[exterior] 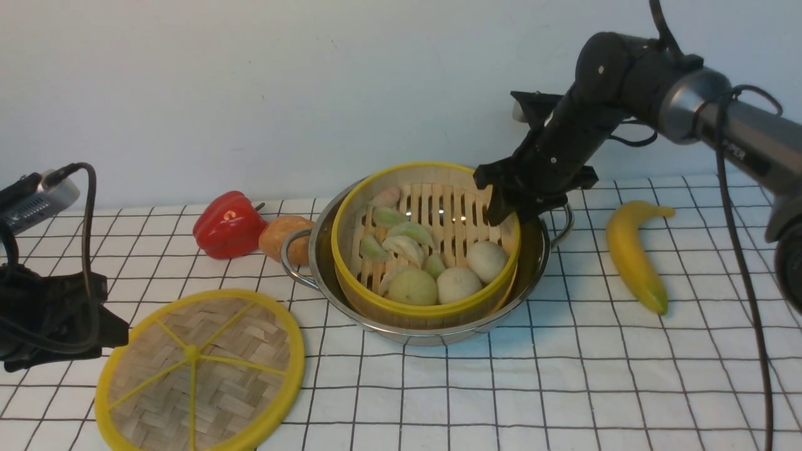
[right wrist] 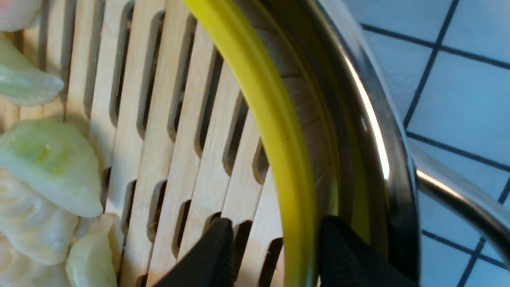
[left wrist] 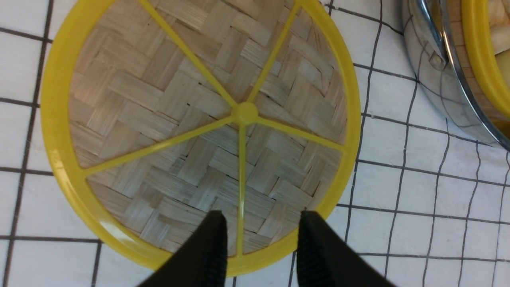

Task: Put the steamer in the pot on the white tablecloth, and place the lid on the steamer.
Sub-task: 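Place the bamboo steamer basket of food into the steel pot with the right gripper, then grasp the bamboo steamer lid lying on the table by its centre knob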

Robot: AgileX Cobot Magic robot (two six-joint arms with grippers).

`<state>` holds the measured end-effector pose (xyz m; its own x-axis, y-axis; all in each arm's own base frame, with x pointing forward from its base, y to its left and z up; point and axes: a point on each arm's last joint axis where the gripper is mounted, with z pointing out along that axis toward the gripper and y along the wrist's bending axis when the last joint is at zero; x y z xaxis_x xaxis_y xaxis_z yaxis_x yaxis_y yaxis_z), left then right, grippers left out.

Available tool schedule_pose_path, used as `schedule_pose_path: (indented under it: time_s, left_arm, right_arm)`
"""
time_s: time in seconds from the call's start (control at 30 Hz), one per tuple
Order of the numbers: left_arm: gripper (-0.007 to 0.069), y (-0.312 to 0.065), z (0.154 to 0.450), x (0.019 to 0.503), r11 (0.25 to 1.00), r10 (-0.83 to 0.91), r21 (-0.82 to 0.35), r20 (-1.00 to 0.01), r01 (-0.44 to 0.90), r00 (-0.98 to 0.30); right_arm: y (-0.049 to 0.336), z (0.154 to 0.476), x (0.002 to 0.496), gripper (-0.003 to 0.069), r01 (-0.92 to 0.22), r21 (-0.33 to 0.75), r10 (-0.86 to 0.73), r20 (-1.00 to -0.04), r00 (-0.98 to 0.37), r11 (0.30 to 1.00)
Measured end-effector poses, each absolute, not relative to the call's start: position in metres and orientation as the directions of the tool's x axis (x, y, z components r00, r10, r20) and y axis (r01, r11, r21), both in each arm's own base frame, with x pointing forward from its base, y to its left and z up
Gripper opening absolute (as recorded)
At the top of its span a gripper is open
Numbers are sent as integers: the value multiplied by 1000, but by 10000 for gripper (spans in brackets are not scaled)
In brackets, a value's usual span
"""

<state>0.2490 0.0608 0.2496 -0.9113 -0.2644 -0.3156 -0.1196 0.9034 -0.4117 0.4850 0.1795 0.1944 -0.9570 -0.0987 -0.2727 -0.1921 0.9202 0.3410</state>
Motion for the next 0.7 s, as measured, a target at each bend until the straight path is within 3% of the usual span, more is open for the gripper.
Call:
schedule_pose_path:
  time_s: [0.47, 0.63, 0.7]
  left_arm:
    - [243, 61, 251, 252, 896, -288, -424, -334, -130, -898]
    - [243, 49, 244, 261, 902, -231, -427, -346, -67, -909]
    - [243, 33, 233, 273, 917, -126, -397, -367, 33, -922]
  right_arm:
    - [172, 263, 472, 316, -229, 314, -89, -403, -911, 921]
    - [165, 311, 458, 309, -258, 314, -78, -488, -869, 913]
    - [153, 357, 440, 272, -283, 311, -60, -570, -820, 907]
